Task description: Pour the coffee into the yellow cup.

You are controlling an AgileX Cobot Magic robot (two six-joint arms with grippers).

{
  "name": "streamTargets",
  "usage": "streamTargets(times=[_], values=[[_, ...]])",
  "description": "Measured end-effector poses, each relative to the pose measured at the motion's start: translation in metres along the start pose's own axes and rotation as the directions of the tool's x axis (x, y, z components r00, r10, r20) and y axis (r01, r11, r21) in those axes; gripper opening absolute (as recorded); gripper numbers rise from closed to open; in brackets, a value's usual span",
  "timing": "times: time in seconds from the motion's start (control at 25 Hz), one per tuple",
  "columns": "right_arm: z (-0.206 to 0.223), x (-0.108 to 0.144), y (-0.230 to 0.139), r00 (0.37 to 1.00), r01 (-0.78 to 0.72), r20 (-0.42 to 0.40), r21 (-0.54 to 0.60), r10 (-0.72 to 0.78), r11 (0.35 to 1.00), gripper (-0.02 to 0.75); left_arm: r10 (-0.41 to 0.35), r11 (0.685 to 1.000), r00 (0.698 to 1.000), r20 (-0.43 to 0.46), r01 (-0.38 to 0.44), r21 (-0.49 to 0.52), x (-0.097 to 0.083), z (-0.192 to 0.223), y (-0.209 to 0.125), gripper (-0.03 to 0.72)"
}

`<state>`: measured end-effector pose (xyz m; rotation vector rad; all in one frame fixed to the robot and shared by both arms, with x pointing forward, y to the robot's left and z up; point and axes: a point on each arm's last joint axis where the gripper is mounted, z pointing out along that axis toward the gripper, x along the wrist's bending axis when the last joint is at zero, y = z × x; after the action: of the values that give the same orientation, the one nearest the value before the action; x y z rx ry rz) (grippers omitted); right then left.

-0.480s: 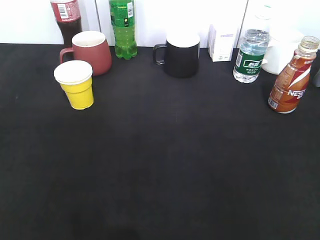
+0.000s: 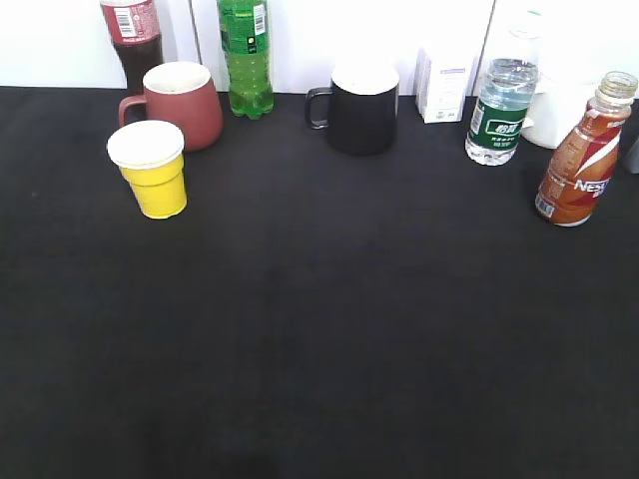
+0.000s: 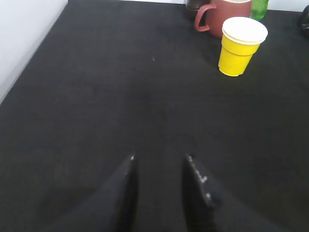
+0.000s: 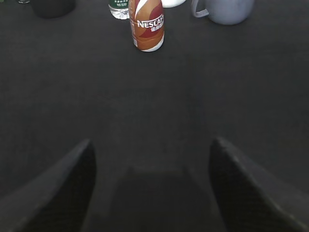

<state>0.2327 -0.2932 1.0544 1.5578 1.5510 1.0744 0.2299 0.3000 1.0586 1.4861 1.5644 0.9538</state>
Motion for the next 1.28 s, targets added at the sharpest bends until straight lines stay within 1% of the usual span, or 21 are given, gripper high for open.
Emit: streamTargets(times=[0.04,0.08,0.12,0.16,0.24,0.32,0.36,0.48,0.56,0.64,0.68,0.76,0.88,0.96,1.0,1.04,1.12,1.16,1.2,1.24,1.28], values=[[0.0,0.0,0.0,1.0,0.0,0.0,0.0,0.0,1.0,0.571,0.0,1.0,1.0,0.0,0.0,0.0,0.0,0.0,0.0,0.362],[0.0,0.0,0.0,1.0,0.0,0.0,0.0,0.0,1.0,0.571,0.0,1.0,1.0,0.0,0.0,-0.001,0.0,0.0,0.0,0.452],[0.0,0.0,0.0,1.0,0.0,0.0,0.0,0.0,1.0,0.571,0.0,1.0,1.0,0.0,0.0,-0.007,0.0,0.0,0.002,0.513],[0.0,0.0,0.0,1.0,0.0,0.0,0.0,0.0,1.0,0.571,0.0,1.0,1.0,0.0,0.0,-0.022,0.0,0.001,0.01,0.545],[0.0,0.0,0.0,1.0,0.0,0.0,0.0,0.0,1.0,0.571,0.011,0.998,1.0,0.0,-0.011,-0.056,-0.001,0.014,0.038,0.561],[0.0,0.0,0.0,1.0,0.0,0.0,0.0,0.0,1.0,0.571,0.011,0.988,1.0,0.007,-0.01,-0.155,-0.002,0.04,0.072,0.563],[0.0,0.0,0.0,1.0,0.0,0.0,0.0,0.0,1.0,0.571,0.001,0.975,1.0,0.013,0.001,-0.221,-0.002,0.053,0.087,0.563],[0.0,0.0,0.0,1.0,0.0,0.0,0.0,0.0,1.0,0.571,0.064,0.927,0.997,0.034,-0.047,-0.372,-0.008,0.088,0.118,0.563],[0.0,0.0,0.0,1.0,0.0,0.0,0.0,0.0,1.0,0.571,0.107,0.905,0.989,0.105,-0.053,-0.422,-0.022,0.112,0.126,0.563],[0.0,0.0,0.0,1.0,0.0,0.0,0.0,0.0,1.0,0.571,0.139,0.893,0.974,0.179,-0.045,-0.448,-0.039,0.141,0.106,0.563],[0.0,0.0,0.0,1.0,0.0,0.0,0.0,0.0,1.0,0.571,0.157,0.905,0.966,0.207,-0.057,-0.422,-0.048,0.161,0.086,0.563],[0.0,0.0,0.0,1.0,0.0,0.0,0.0,0.0,1.0,0.571,0.186,0.907,0.952,0.243,-0.072,-0.414,-0.057,0.179,0.049,0.563],[0.0,0.0,0.0,1.0,0.0,0.0,0.0,0.0,1.0,0.571,0.216,0.94,0.938,0.271,-0.125,-0.316,-0.071,0.209,0.021,0.563],[0.0,0.0,0.0,1.0,0.0,0.0,0.0,0.0,1.0,0.571,0.245,0.95,0.929,0.279,-0.173,-0.26,-0.077,0.23,0.004,0.555],[0.0,0.0,0.0,1.0,0.0,0.0,0.0,0.0,1.0,0.571,0.234,0.957,0.928,0.288,-0.167,-0.238,-0.079,0.238,-0.004,0.54],[0.0,0.0,0.0,1.0,0.0,0.0,0.0,0.0,1.0,0.571,0.196,0.968,0.934,0.298,-0.135,-0.214,-0.08,0.247,-0.011,0.529],[0.0,0.0,0.0,1.0,0.0,0.0,0.0,0.0,1.0,0.571,0.178,0.956,0.928,0.326,-0.085,-0.28,-0.086,0.259,-0.018,0.528],[0.0,0.0,0.0,1.0,0.0,0.0,0.0,0.0,1.0,0.571,0.171,0.951,0.927,0.334,-0.067,-0.301,-0.088,0.265,-0.022,0.559],[0.0,0.0,0.0,1.0,0.0,0.0,0.0,0.0,1.0,0.571,0.149,0.958,0.928,0.34,-0.051,-0.283,-0.09,0.274,-0.026,0.62],[0.0,0.0,0.0,1.0,0.0,0.0,0.0,0.0,1.0,0.571,0.138,0.963,0.929,0.343,-0.045,-0.267,-0.094,0.284,-0.028,0.661],[0.0,0.0,0.0,1.0,0.0,0.0,0.0,0.0,1.0,0.571,0.136,0.964,0.929,0.343,-0.045,-0.261,-0.097,0.294,-0.028,0.675]])
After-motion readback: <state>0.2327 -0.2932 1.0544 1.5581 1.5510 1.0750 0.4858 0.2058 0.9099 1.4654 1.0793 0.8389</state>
